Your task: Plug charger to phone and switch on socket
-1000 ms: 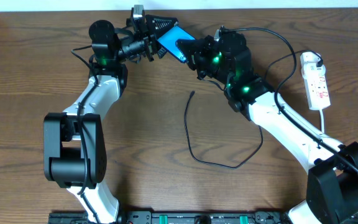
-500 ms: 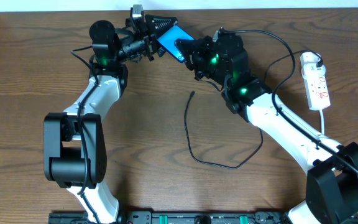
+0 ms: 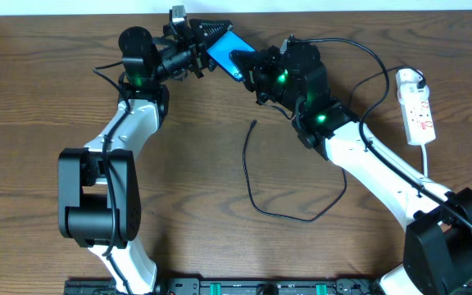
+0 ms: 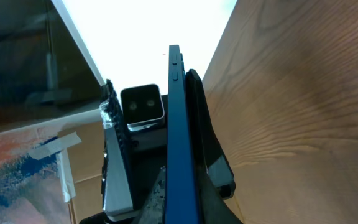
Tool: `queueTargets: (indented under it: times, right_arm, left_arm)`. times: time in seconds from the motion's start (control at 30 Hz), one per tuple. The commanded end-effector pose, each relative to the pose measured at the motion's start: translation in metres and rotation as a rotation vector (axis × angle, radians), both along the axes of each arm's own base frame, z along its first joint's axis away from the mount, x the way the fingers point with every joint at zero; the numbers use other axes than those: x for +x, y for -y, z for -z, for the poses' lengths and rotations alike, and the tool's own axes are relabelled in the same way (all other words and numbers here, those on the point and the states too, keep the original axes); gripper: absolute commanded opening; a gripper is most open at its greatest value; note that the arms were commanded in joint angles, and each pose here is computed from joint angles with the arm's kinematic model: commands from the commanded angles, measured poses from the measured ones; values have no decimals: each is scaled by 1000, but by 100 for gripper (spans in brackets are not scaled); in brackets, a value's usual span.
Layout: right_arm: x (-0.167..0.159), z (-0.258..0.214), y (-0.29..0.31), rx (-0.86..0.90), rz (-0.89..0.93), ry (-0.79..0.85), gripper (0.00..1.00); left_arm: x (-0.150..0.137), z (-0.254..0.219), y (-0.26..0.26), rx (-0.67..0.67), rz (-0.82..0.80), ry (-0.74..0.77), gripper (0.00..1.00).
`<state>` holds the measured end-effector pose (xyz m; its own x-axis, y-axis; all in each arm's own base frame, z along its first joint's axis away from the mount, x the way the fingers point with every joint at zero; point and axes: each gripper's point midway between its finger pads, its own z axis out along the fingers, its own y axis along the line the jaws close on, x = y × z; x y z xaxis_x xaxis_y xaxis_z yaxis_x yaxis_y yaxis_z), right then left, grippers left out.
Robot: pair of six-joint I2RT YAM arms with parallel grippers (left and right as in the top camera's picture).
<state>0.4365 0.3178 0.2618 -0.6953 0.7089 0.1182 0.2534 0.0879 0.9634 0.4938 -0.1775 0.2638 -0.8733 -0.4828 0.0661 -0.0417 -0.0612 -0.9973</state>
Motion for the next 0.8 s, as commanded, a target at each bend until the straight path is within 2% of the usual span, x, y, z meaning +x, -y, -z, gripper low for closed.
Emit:
queueTargets:
  times: [0.0, 0.13, 0.27, 0.57, 0.73, 0.77]
  right_arm:
    - [-6, 3, -5, -29, -51, 4, 1]
    - [-4, 6, -2, -47, -49, 5, 1]
    - [-4, 6, -2, -50, -39, 7, 1]
    - [-4, 8, -2, -60, -34, 10, 1]
    - [-5, 8, -4, -61, -36, 10, 1]
    - [-5, 8, -4, -61, -36, 9, 1]
  left_arm:
    - [14, -11, -12, 2, -88, 49, 44]
    - [14, -11, -13, 2, -89, 49, 42]
    - [17, -11, -15, -1, -110, 47, 32]
    - [18, -11, -15, -18, -113, 20, 31]
    - [18, -11, -15, -18, -113, 20, 8]
    - [18, -11, -15, -18, -113, 20, 8]
